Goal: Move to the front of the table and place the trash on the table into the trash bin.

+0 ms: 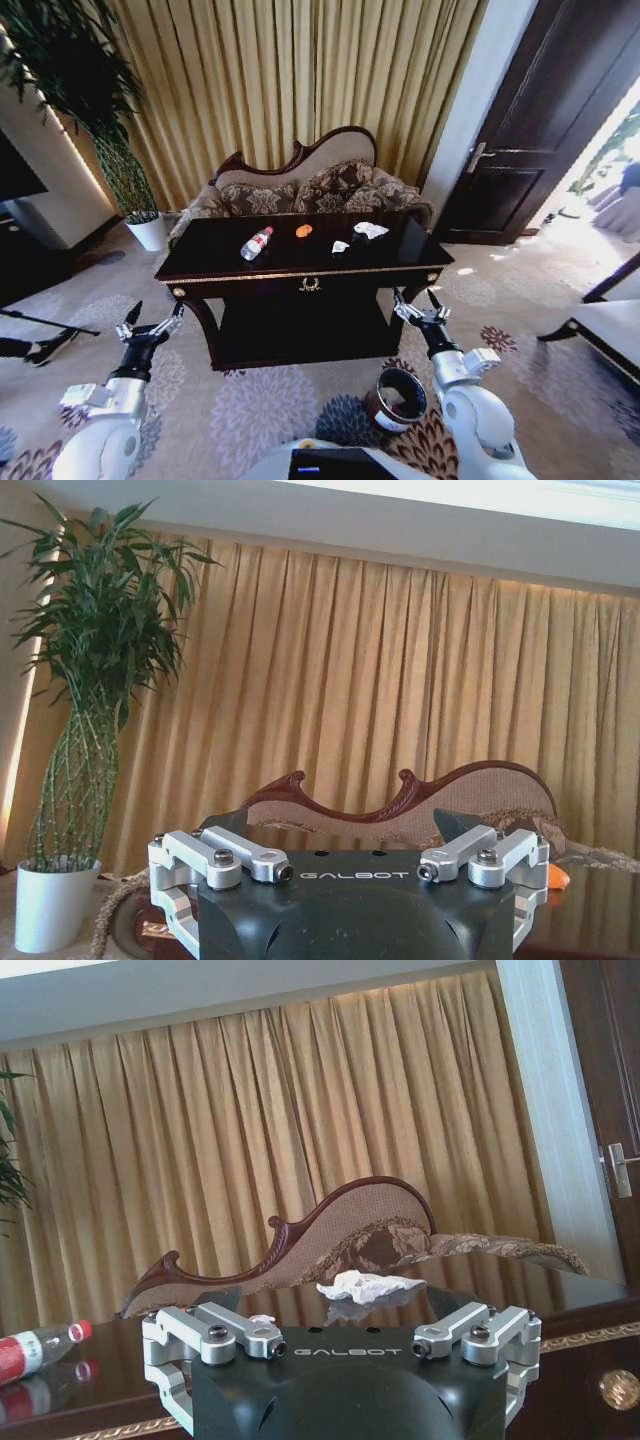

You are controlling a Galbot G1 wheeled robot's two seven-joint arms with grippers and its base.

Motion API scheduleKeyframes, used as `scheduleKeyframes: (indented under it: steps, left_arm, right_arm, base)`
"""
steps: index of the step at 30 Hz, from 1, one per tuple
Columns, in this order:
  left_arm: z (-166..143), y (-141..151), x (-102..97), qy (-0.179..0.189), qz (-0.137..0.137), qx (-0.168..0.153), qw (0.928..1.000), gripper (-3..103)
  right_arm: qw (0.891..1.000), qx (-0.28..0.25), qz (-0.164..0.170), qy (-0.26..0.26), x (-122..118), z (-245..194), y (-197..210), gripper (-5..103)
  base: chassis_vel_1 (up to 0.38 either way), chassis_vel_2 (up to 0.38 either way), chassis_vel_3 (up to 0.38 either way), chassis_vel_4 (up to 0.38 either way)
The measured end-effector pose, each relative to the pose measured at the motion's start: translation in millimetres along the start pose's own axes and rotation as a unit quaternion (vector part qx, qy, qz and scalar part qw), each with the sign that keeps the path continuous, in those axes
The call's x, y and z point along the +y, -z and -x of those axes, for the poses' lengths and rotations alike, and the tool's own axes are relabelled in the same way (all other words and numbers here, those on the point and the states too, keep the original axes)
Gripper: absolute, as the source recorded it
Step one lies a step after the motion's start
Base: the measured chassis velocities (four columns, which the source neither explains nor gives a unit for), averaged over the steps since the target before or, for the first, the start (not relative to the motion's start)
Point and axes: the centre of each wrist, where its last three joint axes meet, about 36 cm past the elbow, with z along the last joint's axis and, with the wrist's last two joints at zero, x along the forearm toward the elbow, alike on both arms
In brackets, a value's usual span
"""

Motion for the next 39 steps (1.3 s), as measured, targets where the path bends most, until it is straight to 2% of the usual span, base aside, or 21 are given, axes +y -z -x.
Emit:
scheduleKeyframes:
  steps: [15, 22, 25, 29, 35, 39]
  left_arm:
    - [-1, -3, 0.0, 0.001, -0.002, 0.002, 1.0000, 100]
    - [-2, -4, 0.1, 0.002, -0.002, 0.002, 1.0000, 100]
    - [-4, -4, -0.8, 0.002, 0.003, 0.005, 1.0000, 100]
    - [-6, -3, -2.9, 0.002, 0.005, 0.005, 1.0000, 100]
    - [-13, -1, -2.2, 0.008, 0.010, 0.006, 0.9999, 100]
    - [-12, -2, -0.4, 0.011, 0.012, 0.006, 0.9998, 100]
  right_arm:
    - [1.000, 0.003, -0.004, -0.004, 5, 2, -3, 100]
    - [1.000, -0.001, -0.003, -0.004, 16, 15, 7, 100]
    - [1.000, 0.015, -0.012, 0.005, 30, 34, 18, 100]
    - [1.000, 0.016, -0.014, 0.019, 33, 53, 24, 100]
    - [0.999, 0.020, -0.026, 0.037, 15, 95, 28, 100]
    - [0.999, 0.032, -0.017, 0.041, 10, 126, 19, 100]
  base:
    - [-0.067, 0.062, 0.071, -0.058]
    - [0.000, 0.000, 0.000, 0.000]
    - [0.000, 0.000, 0.000, 0.000]
    - [0.000, 0.000, 0.000, 0.000]
    - [0.000, 0.000, 0.000, 0.000]
    - [0.000, 0.000, 0.000, 0.000]
